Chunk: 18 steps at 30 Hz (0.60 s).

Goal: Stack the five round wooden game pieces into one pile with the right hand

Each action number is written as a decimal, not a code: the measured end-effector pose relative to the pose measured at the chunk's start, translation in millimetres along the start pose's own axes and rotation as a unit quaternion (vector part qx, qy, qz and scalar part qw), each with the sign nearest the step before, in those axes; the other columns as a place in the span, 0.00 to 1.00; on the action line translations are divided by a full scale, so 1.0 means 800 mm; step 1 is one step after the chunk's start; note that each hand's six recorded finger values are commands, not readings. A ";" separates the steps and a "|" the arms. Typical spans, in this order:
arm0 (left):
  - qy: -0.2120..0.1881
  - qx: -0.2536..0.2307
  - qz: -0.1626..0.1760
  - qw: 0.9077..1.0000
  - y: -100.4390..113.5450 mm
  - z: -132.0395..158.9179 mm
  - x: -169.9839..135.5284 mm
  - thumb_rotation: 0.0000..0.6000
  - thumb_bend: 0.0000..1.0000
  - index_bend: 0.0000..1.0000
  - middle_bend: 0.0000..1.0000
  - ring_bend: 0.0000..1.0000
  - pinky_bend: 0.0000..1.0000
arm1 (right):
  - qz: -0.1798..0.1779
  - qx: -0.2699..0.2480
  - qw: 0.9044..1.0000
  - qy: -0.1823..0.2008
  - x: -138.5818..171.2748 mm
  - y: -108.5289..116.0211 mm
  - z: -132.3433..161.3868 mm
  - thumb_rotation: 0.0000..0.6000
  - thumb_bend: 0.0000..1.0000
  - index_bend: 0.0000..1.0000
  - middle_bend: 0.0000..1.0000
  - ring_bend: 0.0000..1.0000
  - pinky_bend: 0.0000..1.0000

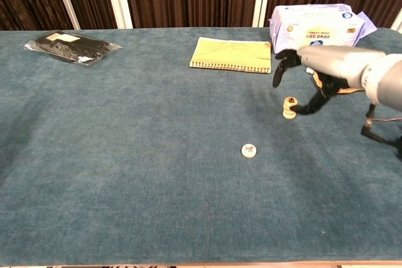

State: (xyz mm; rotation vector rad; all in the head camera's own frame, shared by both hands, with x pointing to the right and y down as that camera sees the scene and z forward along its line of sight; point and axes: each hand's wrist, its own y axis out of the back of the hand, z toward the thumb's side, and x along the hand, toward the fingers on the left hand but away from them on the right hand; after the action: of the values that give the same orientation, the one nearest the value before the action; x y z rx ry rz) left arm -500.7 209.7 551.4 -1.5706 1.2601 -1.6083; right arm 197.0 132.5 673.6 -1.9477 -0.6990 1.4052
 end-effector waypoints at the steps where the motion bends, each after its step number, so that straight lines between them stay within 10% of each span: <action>1: 0.000 0.000 0.001 1.000 0.000 0.000 0.000 1.00 0.48 0.14 0.00 0.00 0.00 | 0.004 0.002 1.000 0.004 0.006 -0.007 0.002 1.00 0.42 0.32 0.00 0.00 0.00; 18: 0.001 0.002 0.000 1.000 0.000 -0.001 0.001 1.00 0.48 0.14 0.00 0.00 0.00 | 0.004 -0.006 0.999 0.044 0.010 -0.062 0.043 1.00 0.42 0.32 0.00 0.00 0.00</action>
State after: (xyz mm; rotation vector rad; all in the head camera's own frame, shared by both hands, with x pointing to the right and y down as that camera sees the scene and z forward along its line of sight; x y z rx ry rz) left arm -501.7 209.5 551.6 -1.5665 1.2577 -1.6110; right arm 163.8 177.3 697.3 -2.0106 -0.6619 1.3141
